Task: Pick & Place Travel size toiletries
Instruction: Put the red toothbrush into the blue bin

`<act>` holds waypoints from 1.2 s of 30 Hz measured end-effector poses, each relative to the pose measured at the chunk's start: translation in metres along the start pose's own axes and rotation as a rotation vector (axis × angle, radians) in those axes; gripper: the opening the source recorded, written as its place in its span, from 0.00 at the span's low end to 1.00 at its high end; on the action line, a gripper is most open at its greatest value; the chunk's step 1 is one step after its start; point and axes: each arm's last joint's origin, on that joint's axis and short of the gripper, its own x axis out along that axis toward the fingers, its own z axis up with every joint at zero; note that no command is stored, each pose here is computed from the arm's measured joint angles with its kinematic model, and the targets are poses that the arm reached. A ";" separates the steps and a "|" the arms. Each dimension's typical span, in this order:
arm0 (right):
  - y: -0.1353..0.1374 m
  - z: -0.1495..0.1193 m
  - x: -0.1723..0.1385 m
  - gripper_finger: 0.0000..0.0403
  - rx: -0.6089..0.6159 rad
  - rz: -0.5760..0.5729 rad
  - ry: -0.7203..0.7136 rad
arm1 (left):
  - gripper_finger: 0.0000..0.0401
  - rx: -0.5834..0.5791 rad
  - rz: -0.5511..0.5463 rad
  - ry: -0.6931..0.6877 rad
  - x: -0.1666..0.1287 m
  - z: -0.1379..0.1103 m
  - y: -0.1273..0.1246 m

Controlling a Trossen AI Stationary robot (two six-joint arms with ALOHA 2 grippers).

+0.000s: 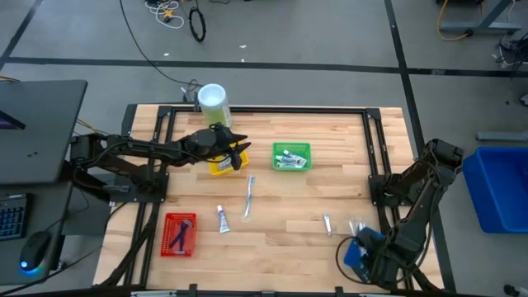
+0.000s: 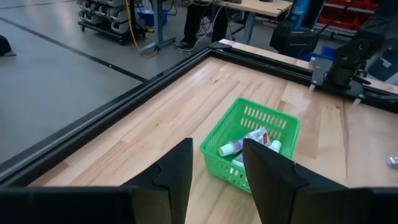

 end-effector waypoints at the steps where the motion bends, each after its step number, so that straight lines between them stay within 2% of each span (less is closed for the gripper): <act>1: 0.002 -0.001 0.000 0.32 -0.004 0.016 0.009 | 0.37 -0.006 0.000 0.000 0.000 0.000 0.000; 8: -0.004 0.006 0.016 0.27 0.004 0.009 -0.071 | 0.37 -0.027 0.000 0.002 0.000 0.000 0.000; 15: -0.006 0.009 0.039 0.25 0.000 0.063 0.036 | 0.37 -0.029 0.001 0.006 0.000 -0.001 0.000; 20: -0.004 0.014 0.040 0.24 -0.035 0.144 -0.112 | 0.37 -0.029 0.001 0.005 0.000 -0.001 0.000; 27: -0.018 0.019 0.041 0.24 0.034 -0.001 -0.137 | 0.37 -0.029 0.001 0.005 0.000 -0.001 0.000; 32: -0.023 0.018 0.041 0.24 0.049 -0.097 -0.054 | 0.37 -0.029 0.001 0.007 0.000 -0.001 0.000; 36: -0.023 0.019 0.041 0.25 0.045 -0.085 -0.076 | 0.37 -0.029 0.001 0.007 0.000 -0.001 0.000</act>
